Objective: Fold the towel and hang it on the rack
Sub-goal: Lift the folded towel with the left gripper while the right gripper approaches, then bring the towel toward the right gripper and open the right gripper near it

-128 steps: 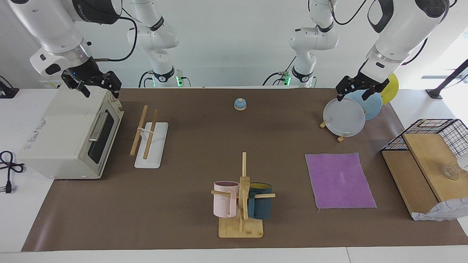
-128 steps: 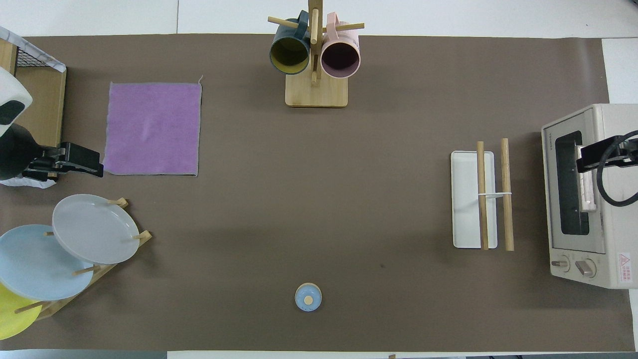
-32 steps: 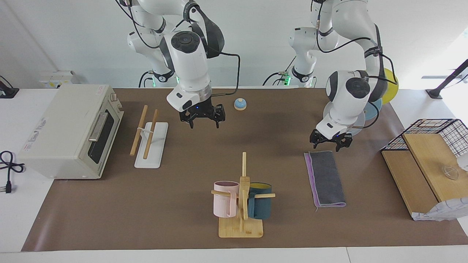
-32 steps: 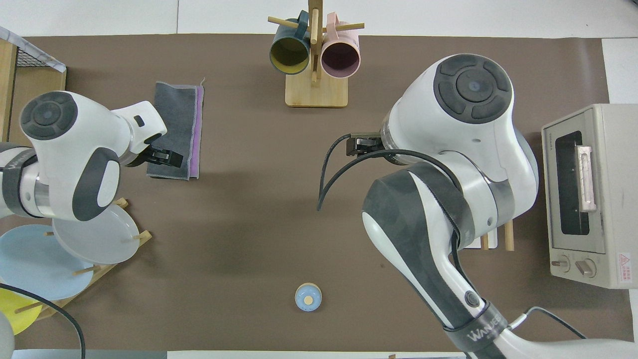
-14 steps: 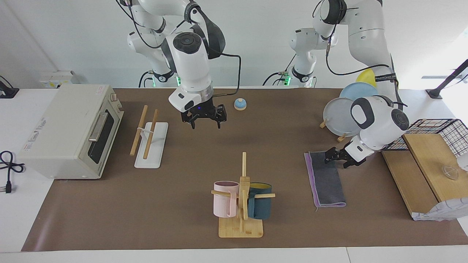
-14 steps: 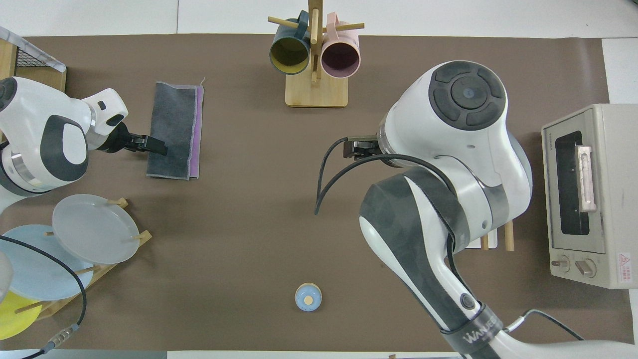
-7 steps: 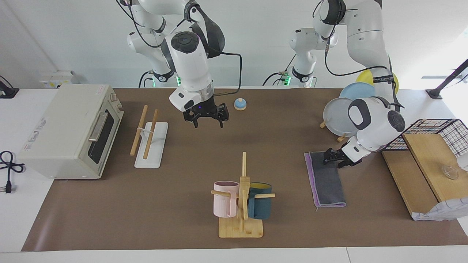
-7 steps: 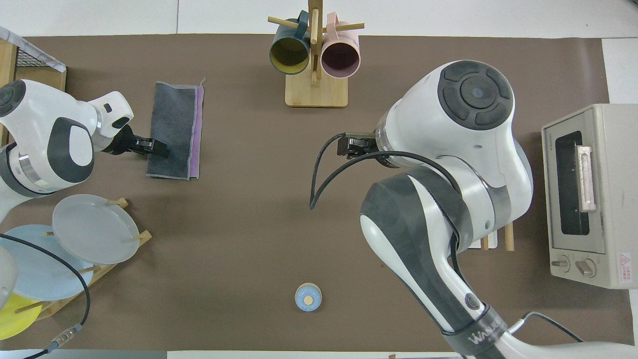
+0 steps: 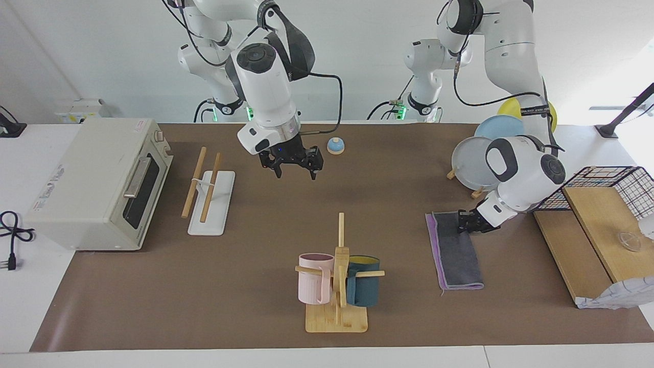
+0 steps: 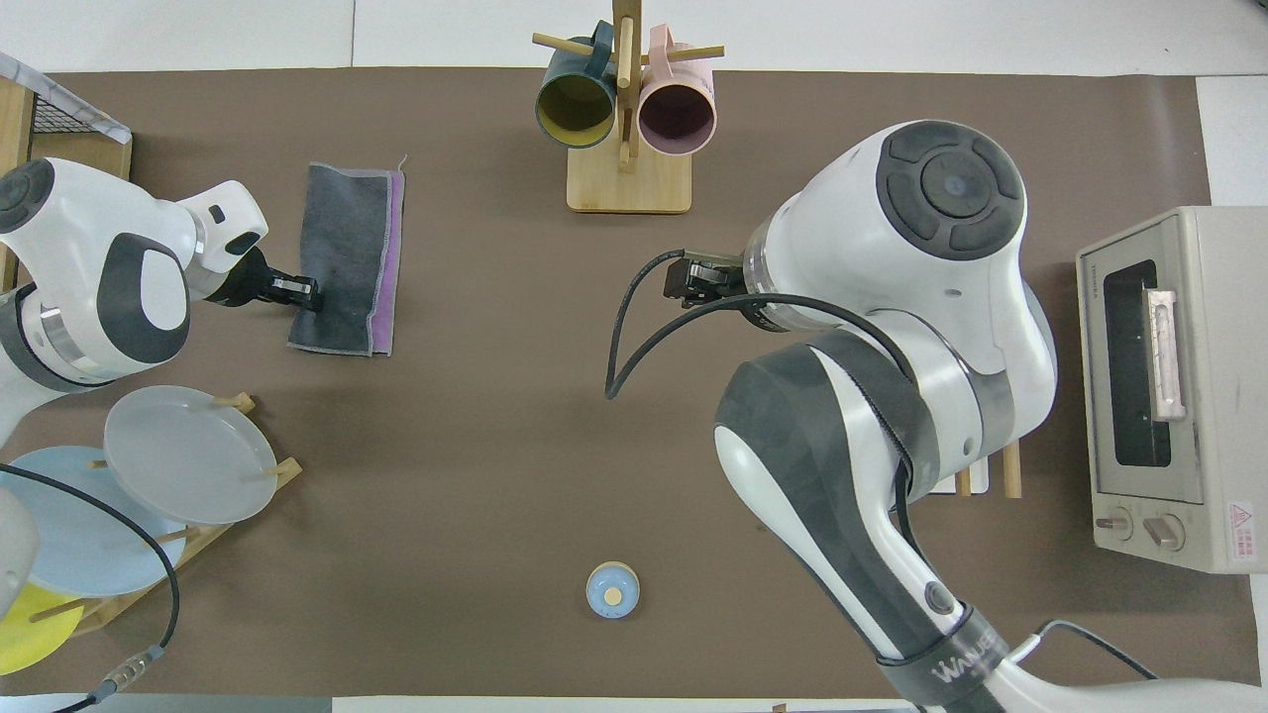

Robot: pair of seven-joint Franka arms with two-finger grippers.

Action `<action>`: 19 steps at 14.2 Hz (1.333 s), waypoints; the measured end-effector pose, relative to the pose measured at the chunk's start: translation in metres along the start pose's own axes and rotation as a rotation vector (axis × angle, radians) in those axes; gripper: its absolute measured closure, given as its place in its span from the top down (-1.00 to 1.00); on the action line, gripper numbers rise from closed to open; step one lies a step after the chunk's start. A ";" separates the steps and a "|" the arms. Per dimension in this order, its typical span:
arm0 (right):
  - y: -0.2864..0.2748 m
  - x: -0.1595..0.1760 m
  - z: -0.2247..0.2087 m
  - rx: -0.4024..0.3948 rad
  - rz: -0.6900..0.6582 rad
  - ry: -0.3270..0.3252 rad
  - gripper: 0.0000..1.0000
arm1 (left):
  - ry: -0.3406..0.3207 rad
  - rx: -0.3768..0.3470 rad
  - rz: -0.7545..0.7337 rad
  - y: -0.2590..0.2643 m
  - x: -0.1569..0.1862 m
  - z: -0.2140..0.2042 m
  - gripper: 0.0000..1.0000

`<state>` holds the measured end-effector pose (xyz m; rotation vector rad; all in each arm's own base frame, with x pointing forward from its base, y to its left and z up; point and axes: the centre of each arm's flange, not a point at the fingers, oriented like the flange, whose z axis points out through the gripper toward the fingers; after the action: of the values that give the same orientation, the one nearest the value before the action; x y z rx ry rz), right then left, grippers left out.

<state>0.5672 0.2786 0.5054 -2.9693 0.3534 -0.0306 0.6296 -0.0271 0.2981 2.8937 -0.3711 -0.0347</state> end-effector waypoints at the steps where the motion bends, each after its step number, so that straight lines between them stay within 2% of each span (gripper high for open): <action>1: 0.000 0.000 0.000 0.001 0.022 -0.001 1.00 | 0.000 0.000 0.000 0.000 0.000 0.000 -0.94; 4: -0.008 -0.005 0.000 0.044 0.114 -0.026 1.00 | -0.002 -0.002 -0.013 0.000 0.000 0.000 -0.94; 6: -0.016 -0.007 -0.003 0.115 0.236 -0.046 1.00 | -0.014 -0.010 -0.054 0.002 0.000 -0.002 -0.94; 8: -0.024 -0.010 -0.005 0.153 0.356 -0.064 1.00 | -0.027 -0.021 -0.112 0.008 0.004 -0.010 -0.94; 15: -0.070 -0.044 -0.005 0.250 0.703 -0.147 1.00 | -0.044 -0.074 -0.377 0.070 0.011 -0.107 -0.94; 19: -0.093 -0.065 -0.002 0.287 0.777 -0.170 1.00 | -0.045 -0.114 -0.570 0.127 0.010 -0.147 -0.94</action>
<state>0.5255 0.3824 0.5214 -2.3470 1.3079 0.2338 0.6156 -0.1178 0.4699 2.7858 0.4412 -0.2046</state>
